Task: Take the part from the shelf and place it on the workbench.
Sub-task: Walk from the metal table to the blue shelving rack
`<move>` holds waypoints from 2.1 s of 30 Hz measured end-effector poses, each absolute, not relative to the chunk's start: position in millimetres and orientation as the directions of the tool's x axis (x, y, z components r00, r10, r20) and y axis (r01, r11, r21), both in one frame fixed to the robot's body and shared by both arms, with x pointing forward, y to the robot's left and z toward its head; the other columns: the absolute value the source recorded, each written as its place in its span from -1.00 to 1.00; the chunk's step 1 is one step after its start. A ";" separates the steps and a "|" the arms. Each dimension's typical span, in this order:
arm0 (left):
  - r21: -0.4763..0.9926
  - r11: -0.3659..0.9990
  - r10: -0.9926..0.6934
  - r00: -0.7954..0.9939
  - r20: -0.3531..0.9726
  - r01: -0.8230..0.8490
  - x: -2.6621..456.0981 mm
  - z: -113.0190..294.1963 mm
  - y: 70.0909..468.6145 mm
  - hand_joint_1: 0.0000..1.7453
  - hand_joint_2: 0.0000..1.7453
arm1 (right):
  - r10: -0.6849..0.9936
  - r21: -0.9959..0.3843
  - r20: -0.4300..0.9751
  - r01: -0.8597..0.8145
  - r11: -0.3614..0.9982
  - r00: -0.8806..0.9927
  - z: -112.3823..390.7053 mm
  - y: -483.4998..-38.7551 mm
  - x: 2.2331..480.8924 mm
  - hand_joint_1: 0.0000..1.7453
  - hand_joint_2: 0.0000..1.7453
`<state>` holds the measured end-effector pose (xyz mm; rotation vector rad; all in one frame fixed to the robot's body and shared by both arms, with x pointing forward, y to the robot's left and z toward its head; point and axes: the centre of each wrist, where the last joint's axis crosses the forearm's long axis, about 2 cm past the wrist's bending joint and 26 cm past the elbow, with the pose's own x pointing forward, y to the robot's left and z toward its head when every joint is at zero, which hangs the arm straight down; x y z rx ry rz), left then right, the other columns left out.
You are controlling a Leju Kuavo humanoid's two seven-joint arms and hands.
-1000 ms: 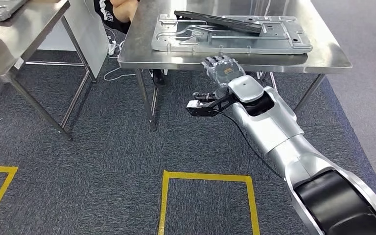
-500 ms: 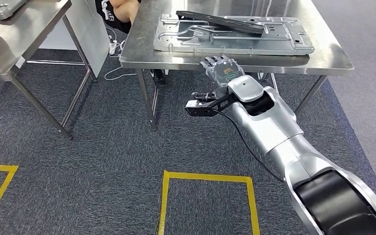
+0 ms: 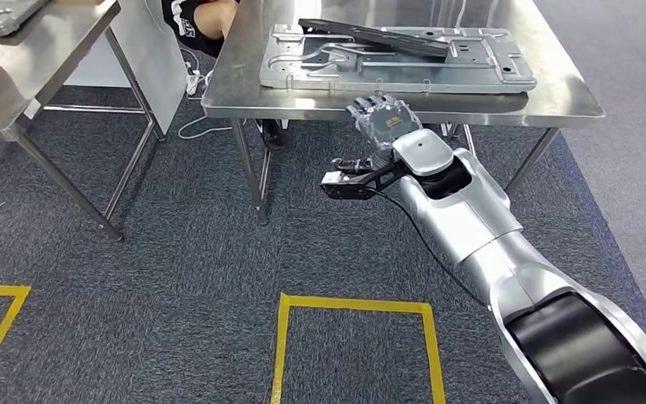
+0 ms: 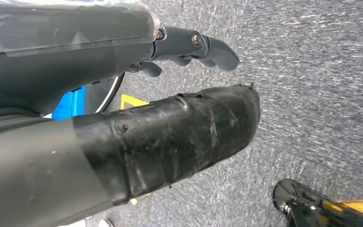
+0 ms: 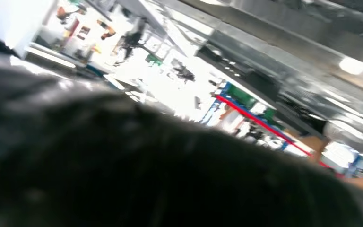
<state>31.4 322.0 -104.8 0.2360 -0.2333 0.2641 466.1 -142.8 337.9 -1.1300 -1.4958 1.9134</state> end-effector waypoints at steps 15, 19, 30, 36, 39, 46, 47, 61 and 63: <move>0.196 0.939 0.230 0.939 0.257 -0.283 31.5 -104.8 320.5 -1.00 -1.00 | 0.766 -0.944 -0.324 0.130 -0.305 -0.556 339.1 -143.4 466.5 -1.00 -1.00; 0.197 0.939 0.229 0.939 0.257 -0.283 31.6 -104.8 321.0 -1.00 -1.00 | 0.765 -0.944 -0.324 0.133 -0.304 -0.556 340.3 -142.7 466.4 -1.00 -1.00; 0.199 0.938 0.229 0.939 0.256 -0.283 31.1 -104.8 321.8 -1.00 -1.00 | 0.765 -0.944 -0.322 0.128 -0.304 -0.558 338.3 -142.6 466.1 -1.00 -1.00; 0.197 0.938 0.229 0.939 0.258 -0.284 31.9 -104.8 321.4 -1.00 -1.00 | 0.766 -0.944 -0.323 0.130 -0.304 -0.556 339.3 -143.0 466.4 -1.00 -1.00; 0.199 0.938 0.229 0.939 0.257 -0.283 31.5 -104.8 322.1 -1.00 -1.00 | 0.766 -0.944 -0.320 0.123 -0.305 -0.557 336.0 -143.5 466.0 -1.00 -1.00; 0.196 0.939 0.229 0.939 0.257 -0.283 31.8 -104.8 320.9 -1.00 -1.00 | 0.766 -0.944 -0.323 0.128 -0.305 -0.556 338.6 -143.5 466.5 -1.00 -1.00; 0.197 0.939 0.229 0.939 0.258 -0.283 31.9 -104.8 321.0 -1.00 -1.00 | 0.766 -0.944 -0.323 0.129 -0.305 -0.556 338.6 -143.4 466.4 -1.00 -1.00; 0.199 0.938 0.229 0.939 0.257 -0.283 31.5 -104.8 321.9 -1.00 -1.00 | 0.765 -0.944 -0.322 0.128 -0.304 -0.558 338.1 -142.6 466.1 -1.00 -1.00; 0.198 0.938 0.229 0.938 0.259 -0.284 32.2 -104.7 321.8 -1.00 -1.00 | 0.765 -0.944 -0.322 0.129 -0.304 -0.557 338.5 -142.6 466.1 -1.00 -1.00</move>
